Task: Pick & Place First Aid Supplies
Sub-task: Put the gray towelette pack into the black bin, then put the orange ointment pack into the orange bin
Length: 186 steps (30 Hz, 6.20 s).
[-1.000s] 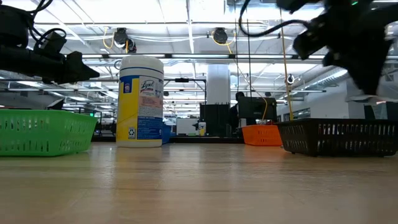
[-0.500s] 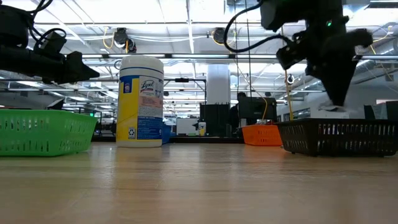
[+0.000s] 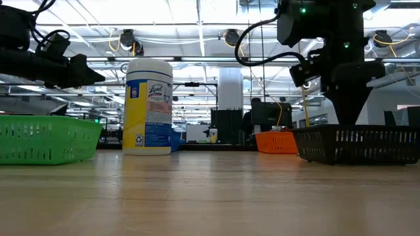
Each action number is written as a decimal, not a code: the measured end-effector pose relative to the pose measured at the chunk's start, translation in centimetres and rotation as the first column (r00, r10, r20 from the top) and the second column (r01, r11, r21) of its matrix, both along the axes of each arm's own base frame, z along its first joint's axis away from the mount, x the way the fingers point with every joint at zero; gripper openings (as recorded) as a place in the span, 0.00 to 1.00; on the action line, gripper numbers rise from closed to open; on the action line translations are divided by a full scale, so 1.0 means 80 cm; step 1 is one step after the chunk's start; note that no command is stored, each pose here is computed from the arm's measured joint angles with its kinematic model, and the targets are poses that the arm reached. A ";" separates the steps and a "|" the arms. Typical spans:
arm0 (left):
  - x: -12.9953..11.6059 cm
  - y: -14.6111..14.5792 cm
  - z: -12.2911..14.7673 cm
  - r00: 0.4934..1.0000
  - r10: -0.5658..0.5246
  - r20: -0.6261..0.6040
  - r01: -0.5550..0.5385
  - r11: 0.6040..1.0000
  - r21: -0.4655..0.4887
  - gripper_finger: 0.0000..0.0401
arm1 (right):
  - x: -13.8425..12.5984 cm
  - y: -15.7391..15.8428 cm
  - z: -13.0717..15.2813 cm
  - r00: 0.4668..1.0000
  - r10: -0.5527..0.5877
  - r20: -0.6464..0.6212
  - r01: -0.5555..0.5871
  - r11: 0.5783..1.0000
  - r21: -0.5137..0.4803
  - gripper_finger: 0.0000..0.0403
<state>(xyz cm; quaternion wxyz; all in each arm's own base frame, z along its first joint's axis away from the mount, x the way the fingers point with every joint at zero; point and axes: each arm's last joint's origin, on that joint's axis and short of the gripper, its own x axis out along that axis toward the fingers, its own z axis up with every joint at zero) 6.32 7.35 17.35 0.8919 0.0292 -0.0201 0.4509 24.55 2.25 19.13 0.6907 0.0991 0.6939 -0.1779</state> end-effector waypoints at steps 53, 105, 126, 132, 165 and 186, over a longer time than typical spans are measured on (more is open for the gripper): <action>0.000 0.000 0.000 1.000 -0.001 0.000 0.001 1.000 0.000 0.68 | -0.117 0.227 -0.024 0.973 -0.168 -0.161 0.199 0.959 0.199 0.42; 0.000 0.000 0.000 1.000 0.000 0.000 0.000 1.000 0.000 0.68 | -0.053 0.093 0.023 0.902 0.426 0.078 -0.430 0.865 0.259 0.00; 0.000 0.000 0.000 1.000 0.000 0.000 0.000 1.000 0.000 0.68 | 0.003 0.002 0.033 0.908 0.390 0.156 -0.413 0.895 0.170 0.06; 0.000 0.000 0.000 1.000 0.000 0.000 0.000 1.000 0.000 0.68 | 0.017 0.002 0.028 0.904 0.361 0.227 -0.400 0.903 0.157 0.24; 0.000 0.000 0.000 1.000 -0.001 -0.001 0.001 1.000 -0.001 0.68 | -0.052 -0.126 0.060 0.355 -0.925 0.136 0.928 0.366 0.074 0.46; 0.000 0.000 0.000 1.000 -0.001 0.000 0.001 1.000 0.000 0.68 | -0.073 -0.171 0.018 0.008 -0.995 0.099 0.999 0.012 0.035 0.45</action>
